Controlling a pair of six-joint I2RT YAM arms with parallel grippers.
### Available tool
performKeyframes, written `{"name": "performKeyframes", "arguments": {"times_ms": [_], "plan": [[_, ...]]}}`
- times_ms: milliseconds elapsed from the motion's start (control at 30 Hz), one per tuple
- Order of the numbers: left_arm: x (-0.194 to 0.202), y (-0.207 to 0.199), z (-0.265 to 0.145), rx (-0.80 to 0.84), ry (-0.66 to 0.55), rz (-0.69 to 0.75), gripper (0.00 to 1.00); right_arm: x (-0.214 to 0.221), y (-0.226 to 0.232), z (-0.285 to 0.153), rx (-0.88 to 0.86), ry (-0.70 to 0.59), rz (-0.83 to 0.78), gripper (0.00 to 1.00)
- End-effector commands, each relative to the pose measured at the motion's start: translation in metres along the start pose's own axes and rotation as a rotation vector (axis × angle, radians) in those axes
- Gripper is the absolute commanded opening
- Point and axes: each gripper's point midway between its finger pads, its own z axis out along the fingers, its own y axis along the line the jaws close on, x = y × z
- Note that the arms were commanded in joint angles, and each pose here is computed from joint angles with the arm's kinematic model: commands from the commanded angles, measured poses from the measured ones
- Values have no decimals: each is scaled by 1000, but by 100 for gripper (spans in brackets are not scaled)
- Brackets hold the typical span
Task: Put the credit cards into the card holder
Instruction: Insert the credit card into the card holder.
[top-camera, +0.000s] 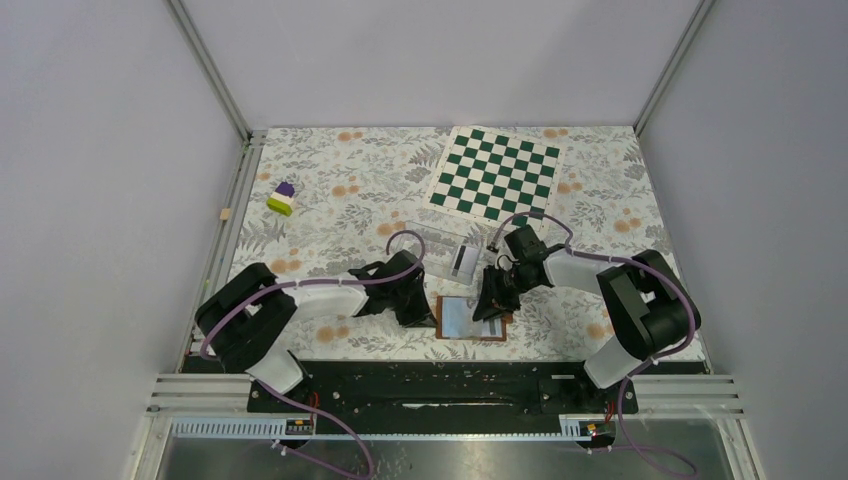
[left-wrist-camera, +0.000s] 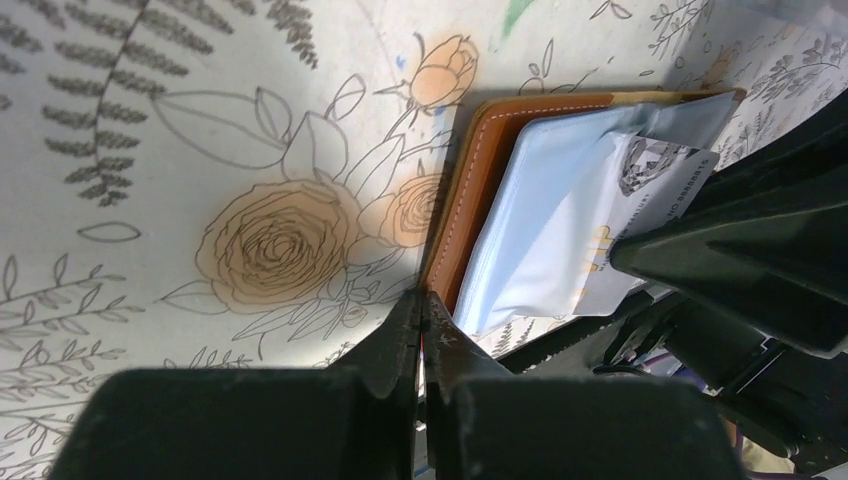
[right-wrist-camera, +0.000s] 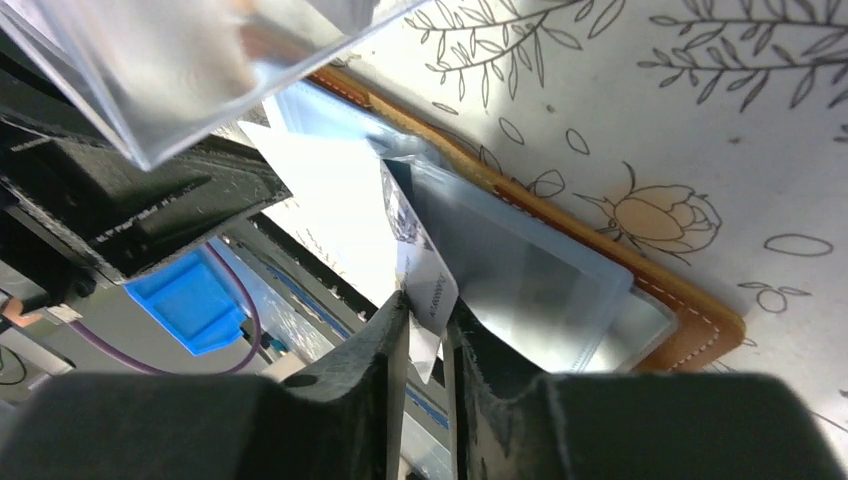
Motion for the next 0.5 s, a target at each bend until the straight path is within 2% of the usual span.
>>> {"name": "performKeyframes", "arguments": {"times_ms": [0,233,467], "plan": [[-12,-10,6,14,-18,32,0,10,-20,-2,116,35,-24,28],[-14,-17,11,21,-3,48,0,5,-21,-12,146,-38,-56,49],[-21,-17,10,-18,-5,78,0,-4,-22,-17,193,-72,-62,51]]}}
